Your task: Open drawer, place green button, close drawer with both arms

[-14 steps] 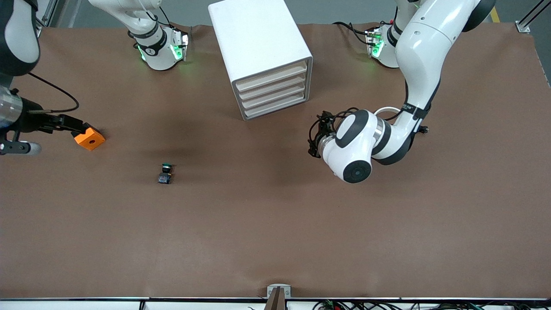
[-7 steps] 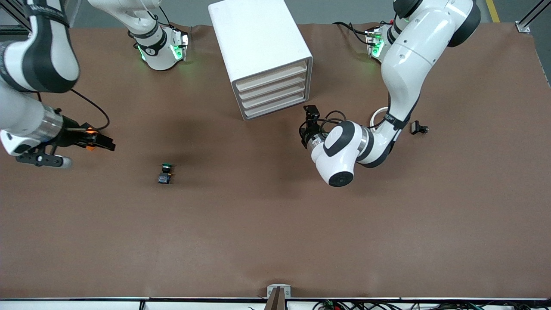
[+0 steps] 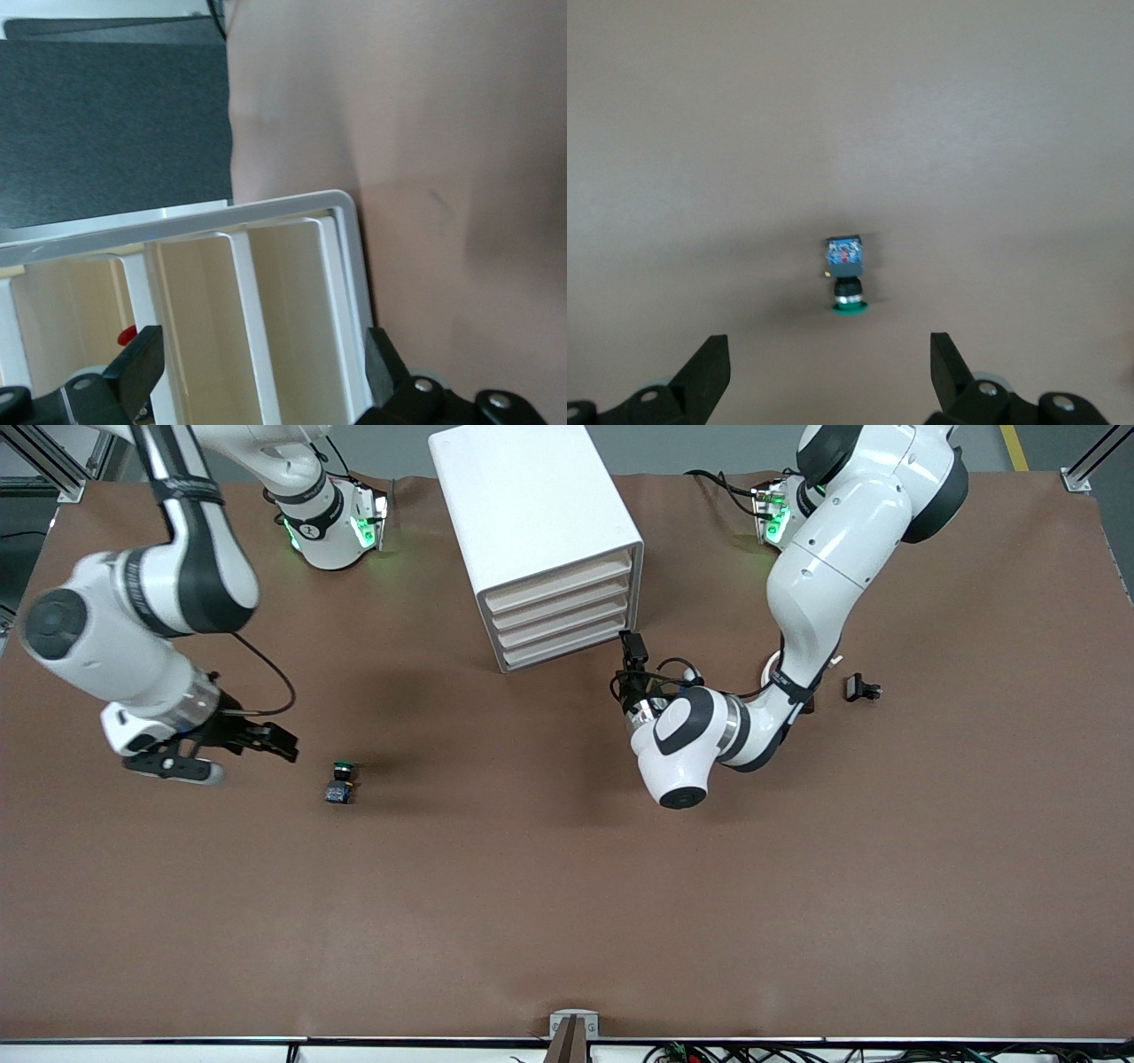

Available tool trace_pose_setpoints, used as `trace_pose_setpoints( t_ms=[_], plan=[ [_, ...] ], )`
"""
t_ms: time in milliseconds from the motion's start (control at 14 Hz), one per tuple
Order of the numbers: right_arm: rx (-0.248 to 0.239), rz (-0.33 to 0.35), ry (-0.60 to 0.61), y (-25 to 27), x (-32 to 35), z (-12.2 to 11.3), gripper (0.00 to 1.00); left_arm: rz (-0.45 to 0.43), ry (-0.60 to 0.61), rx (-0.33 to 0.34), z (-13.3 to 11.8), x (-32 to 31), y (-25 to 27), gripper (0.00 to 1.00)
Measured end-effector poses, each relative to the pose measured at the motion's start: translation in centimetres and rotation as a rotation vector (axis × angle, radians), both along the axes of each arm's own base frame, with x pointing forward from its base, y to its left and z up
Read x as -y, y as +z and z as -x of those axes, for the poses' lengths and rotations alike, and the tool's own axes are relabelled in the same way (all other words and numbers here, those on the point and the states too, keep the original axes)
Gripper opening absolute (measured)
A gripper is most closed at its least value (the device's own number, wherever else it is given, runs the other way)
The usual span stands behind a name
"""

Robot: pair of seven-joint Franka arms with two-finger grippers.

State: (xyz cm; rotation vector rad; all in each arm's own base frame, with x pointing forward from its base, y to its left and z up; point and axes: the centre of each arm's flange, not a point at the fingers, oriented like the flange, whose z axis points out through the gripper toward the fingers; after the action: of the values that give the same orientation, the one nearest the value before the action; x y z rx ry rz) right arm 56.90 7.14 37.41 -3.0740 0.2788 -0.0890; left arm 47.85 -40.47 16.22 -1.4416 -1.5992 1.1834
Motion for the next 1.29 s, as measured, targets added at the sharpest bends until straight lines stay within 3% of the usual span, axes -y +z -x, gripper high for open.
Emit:
trace_pose_setpoints(
  t_ms=[143,430,860,1290],
  plan=[
    [0.009,0.023,0.002,-3.3,-1.3,-0.2,1.00,-0.007,-0.024,-0.019,1.0,0.7,-0.1,0.96],
    [0.060,0.027,-0.010,-9.6,-0.9,-1.1,1.00,-0.016,-0.036,-0.039,1.6,1.0,-0.8,0.56],
    [0.075,0.035,-0.034,-16.9,-0.1,-0.9,1.00,-0.047,-0.071,-0.086,3.9,1.8,-2.4,0.52],
    [0.048,0.033,-0.052,-18.6,-1.2,-0.2,1.00,-0.049,-0.124,-0.116,6.3,3.6,-2.3,0.52]
  ],
)
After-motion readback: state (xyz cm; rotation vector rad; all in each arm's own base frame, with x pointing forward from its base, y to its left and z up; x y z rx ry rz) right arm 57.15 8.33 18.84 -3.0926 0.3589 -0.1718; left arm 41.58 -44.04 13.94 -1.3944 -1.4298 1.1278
